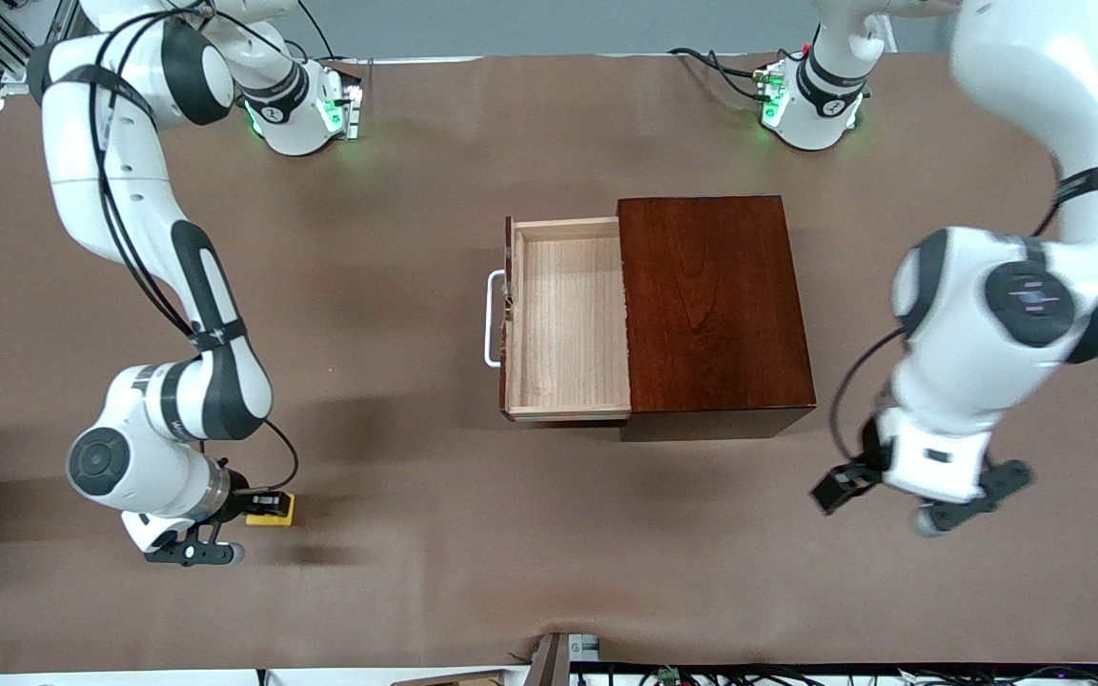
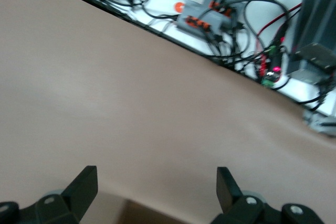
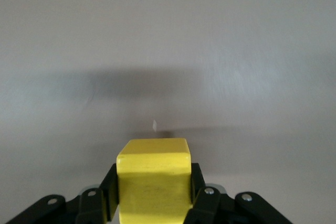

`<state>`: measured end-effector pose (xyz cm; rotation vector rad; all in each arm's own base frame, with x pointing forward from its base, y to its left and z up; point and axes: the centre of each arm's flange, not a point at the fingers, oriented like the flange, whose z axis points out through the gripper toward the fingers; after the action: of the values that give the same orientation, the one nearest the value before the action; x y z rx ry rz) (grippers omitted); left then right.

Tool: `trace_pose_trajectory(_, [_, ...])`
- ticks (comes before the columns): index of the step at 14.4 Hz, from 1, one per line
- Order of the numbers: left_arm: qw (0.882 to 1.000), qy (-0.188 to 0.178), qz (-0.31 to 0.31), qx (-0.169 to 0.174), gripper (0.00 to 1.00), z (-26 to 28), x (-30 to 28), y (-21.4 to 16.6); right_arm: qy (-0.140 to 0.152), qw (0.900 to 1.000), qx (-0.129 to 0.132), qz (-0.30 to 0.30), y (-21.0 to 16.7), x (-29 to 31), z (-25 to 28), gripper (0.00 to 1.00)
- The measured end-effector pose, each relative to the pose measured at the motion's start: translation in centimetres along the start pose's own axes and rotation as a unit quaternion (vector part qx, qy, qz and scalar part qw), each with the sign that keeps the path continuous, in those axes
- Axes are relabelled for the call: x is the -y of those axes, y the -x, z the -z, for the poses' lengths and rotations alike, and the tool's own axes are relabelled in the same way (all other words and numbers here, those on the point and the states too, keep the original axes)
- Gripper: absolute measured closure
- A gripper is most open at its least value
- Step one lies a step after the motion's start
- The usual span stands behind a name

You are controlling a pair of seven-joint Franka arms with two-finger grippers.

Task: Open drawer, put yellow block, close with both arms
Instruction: 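Grasp the yellow cube with the right gripper while the left gripper withdraws, then carry the yellow cube with the right gripper over the open drawer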

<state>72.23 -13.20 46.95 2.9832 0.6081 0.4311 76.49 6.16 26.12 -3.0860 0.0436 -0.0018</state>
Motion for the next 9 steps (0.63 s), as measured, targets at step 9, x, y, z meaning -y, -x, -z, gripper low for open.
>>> trace_pose_trajectory(9, [0.984, -0.045, -0.153, 0.080, 0.00, 10.9, 9.4, 3.1, -0.007, 0.999, 0.036, 0.026, 11.6, 11.0, 28.5, 0.44])
